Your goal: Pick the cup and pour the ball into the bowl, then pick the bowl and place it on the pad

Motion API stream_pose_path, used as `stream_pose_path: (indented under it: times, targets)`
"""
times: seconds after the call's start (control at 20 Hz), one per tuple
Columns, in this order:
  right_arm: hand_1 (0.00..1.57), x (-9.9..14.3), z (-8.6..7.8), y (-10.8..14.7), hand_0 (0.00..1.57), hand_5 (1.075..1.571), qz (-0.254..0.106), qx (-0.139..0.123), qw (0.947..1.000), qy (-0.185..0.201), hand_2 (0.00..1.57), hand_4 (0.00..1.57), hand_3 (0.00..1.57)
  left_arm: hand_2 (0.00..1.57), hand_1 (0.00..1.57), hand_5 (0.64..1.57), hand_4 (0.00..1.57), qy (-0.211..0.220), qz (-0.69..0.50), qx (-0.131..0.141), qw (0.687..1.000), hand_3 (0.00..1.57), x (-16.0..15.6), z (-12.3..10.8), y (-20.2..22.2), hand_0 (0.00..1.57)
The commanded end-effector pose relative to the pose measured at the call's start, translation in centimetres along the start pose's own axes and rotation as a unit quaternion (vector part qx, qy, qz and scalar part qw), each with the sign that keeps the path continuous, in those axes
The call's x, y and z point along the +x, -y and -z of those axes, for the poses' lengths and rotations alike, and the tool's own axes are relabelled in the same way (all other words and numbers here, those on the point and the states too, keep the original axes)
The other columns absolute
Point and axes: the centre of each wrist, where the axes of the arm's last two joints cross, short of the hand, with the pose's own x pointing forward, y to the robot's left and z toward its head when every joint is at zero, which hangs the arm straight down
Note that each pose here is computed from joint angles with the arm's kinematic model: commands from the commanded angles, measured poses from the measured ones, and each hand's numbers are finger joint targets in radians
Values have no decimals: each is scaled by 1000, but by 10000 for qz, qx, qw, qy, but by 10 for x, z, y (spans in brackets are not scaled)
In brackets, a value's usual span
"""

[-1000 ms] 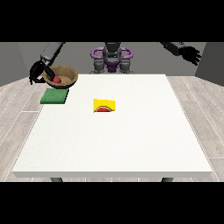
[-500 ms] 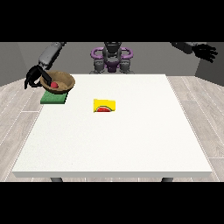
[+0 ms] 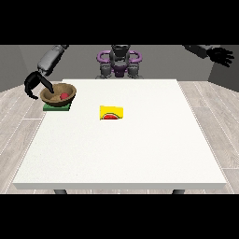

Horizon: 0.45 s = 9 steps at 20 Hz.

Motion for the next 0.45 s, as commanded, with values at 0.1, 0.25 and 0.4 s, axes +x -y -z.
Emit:
stream_pose_path:
  times: [0.1, 0.25, 0.4]
  targets:
    - [0, 6, 6, 5, 0, 1361, -203, 34, 9988, -455, 0, 0, 0, 0, 0, 1569, 1007, -361, -97, -630, 9973, 0, -2, 17, 72, 0]
    - [0, 25, 9, -4, 0, 1356, -388, 247, 9971, -609, 0, 0, 0, 0, 0, 1559, 902, -795, -268, -768, 9935, 0, -22, 9, 119, 0]
    - [0, 46, 3, -45, 0, 1434, -114, 1118, 9935, -182, 0, 476, 0, 0, 0, 1559, 902, -1677, -136, -552, 9842, 0, -51, -19, 104, 0]
